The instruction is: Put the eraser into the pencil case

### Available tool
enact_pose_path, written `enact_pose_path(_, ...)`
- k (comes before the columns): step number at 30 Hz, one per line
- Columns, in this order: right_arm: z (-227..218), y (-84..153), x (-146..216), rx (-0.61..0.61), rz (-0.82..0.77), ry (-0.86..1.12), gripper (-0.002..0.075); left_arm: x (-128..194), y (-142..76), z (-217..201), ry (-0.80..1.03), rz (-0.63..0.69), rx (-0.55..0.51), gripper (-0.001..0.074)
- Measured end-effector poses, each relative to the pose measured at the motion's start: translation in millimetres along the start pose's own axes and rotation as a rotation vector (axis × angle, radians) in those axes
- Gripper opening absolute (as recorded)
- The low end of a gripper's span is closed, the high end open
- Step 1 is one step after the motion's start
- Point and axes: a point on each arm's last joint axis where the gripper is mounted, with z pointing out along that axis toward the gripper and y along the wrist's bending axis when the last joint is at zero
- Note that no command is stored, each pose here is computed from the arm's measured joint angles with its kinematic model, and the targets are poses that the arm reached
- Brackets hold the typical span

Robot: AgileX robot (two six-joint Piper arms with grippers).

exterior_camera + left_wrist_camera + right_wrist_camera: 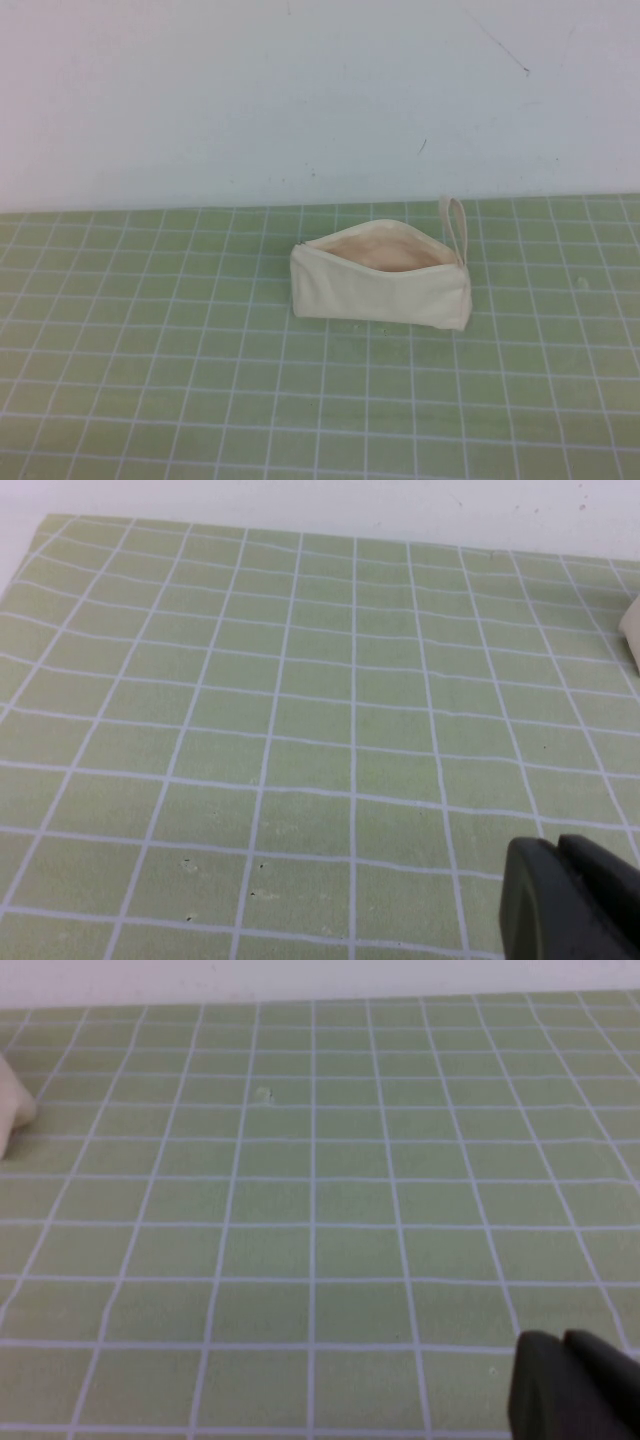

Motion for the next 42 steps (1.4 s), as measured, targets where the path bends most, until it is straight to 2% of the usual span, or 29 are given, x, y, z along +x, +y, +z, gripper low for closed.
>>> enact_pose_path(6, 0.0, 0.9, 0.0, -0.009, -0.018, 0.000, 0.0001, 0.0, 0.0, 0.0, 0.000, 0.000, 0.000, -0.0001)
enact_pose_path(14, 0.0, 0.9, 0.0, -0.009, 0.043, 0.000, 0.0001, 0.0, 0.0, 0.0, 0.000, 0.000, 0.000, -0.0001)
enact_pose_path(42, 0.0, 0.5, 0.0, -0.005, 0.011, 0.000, 0.0001, 0.0, 0.0, 0.0, 0.000, 0.000, 0.000, -0.0001)
